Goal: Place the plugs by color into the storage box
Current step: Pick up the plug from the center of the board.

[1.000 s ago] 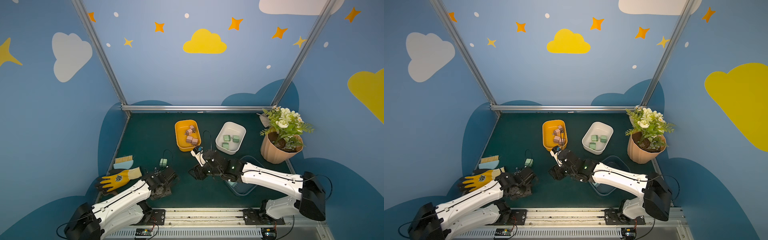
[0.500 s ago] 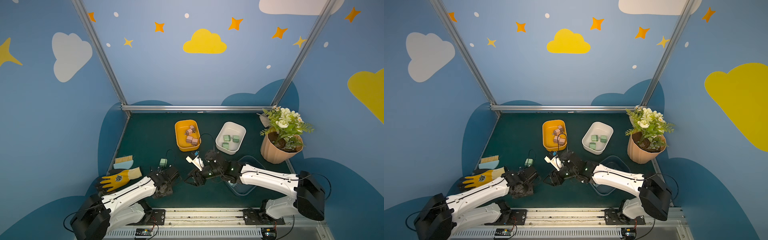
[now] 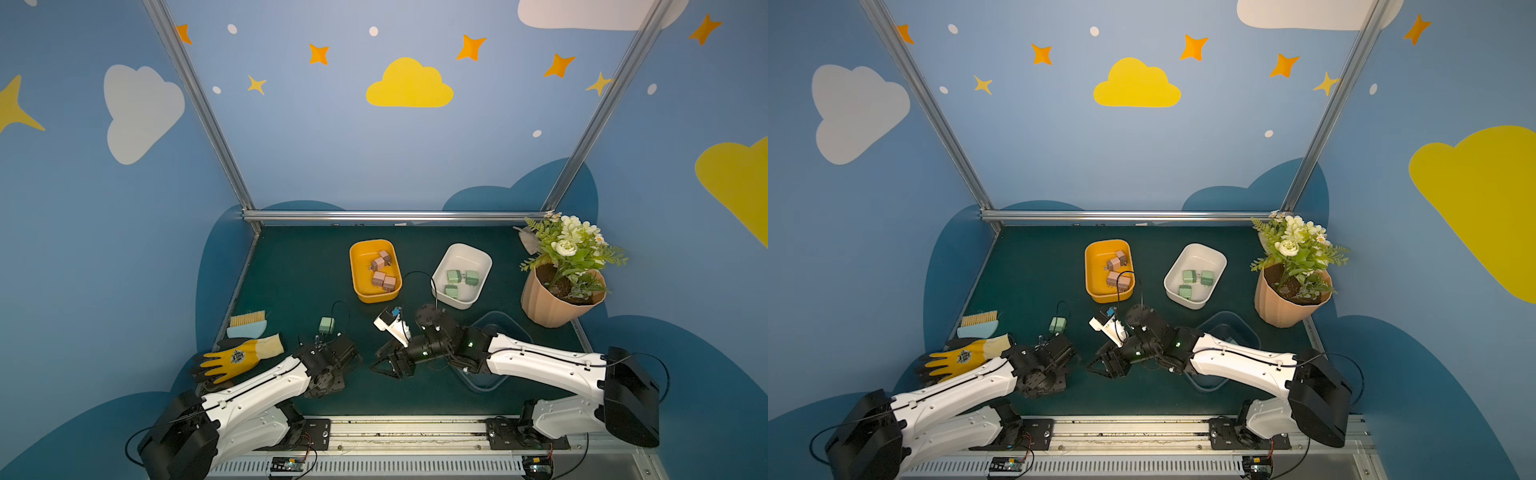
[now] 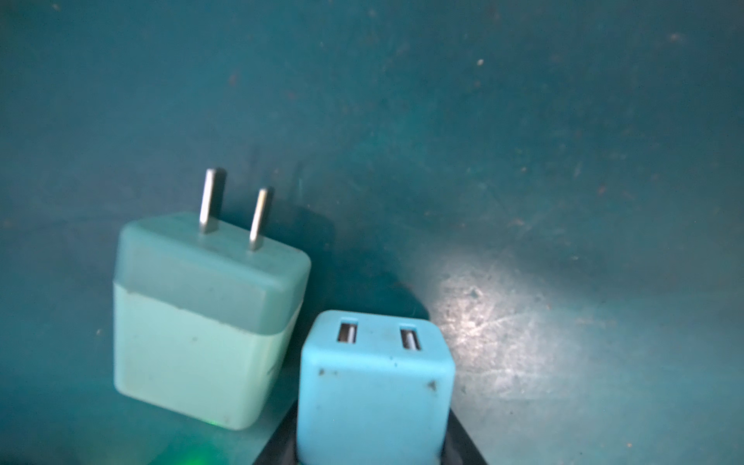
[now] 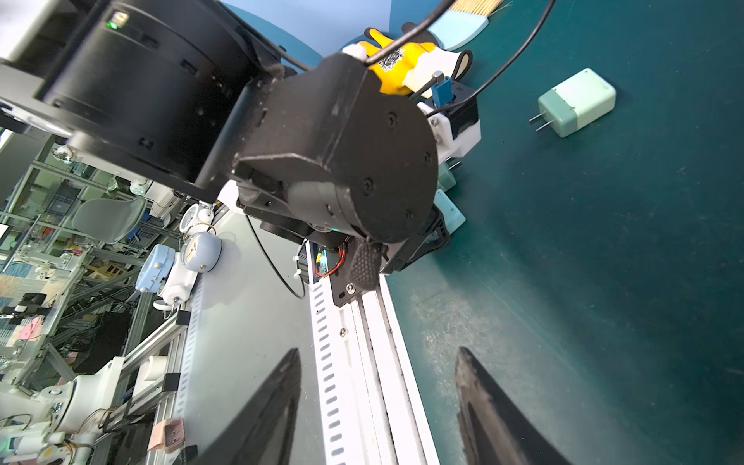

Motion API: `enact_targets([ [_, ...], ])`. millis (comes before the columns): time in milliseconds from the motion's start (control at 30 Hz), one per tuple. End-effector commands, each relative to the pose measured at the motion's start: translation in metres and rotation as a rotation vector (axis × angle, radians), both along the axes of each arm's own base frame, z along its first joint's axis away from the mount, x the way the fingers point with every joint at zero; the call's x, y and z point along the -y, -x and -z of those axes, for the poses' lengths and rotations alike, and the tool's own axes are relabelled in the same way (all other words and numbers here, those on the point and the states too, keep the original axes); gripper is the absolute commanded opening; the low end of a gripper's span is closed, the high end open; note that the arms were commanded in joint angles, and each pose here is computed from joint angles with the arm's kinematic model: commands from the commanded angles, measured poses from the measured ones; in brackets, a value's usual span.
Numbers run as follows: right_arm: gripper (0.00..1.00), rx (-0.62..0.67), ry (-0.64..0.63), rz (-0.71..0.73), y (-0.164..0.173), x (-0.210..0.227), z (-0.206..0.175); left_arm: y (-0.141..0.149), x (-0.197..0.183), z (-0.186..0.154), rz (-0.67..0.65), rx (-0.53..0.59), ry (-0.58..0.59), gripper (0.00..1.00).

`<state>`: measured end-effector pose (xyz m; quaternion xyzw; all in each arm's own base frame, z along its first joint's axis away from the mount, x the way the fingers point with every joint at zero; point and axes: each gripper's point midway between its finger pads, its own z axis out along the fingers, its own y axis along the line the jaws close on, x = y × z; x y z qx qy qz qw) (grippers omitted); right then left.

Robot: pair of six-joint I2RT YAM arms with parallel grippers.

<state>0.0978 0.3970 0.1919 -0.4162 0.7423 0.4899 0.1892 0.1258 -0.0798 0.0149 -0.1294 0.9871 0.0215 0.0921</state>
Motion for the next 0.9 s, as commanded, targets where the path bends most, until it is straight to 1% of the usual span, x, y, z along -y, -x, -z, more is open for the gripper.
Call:
enact_targets([
  [0,0.61,0.032,-0.025,0.008,-0.001,0.000,-0.008,0.004,-0.003,0.001,0.001,-0.003,0.000,0.40],
  [100,0.61,0.032,-0.028,0.014,-0.002,0.000,-0.009,0.003,-0.002,-0.002,0.004,0.002,0.004,0.38],
  [300,0.61,0.045,-0.049,0.011,-0.003,-0.001,-0.013,-0.001,-0.003,-0.013,0.018,0.011,-0.019,0.37],
  [367,0.61,0.052,-0.047,0.016,-0.004,0.000,-0.013,-0.003,-0.001,-0.016,0.022,0.011,-0.018,0.35],
  [533,0.60,0.076,-0.029,0.053,-0.009,0.006,-0.012,-0.012,0.007,-0.028,0.033,0.031,-0.004,0.34],
  [600,0.60,0.088,-0.009,0.094,-0.014,0.010,-0.010,-0.018,0.012,-0.034,0.038,0.053,0.002,0.34],
  [700,0.60,0.103,-0.001,0.121,-0.017,0.019,-0.014,-0.036,0.026,-0.048,0.068,0.103,0.024,0.34],
  [867,0.59,0.139,0.003,0.200,-0.022,0.041,-0.015,-0.070,0.064,-0.082,0.186,0.165,0.037,0.35],
])
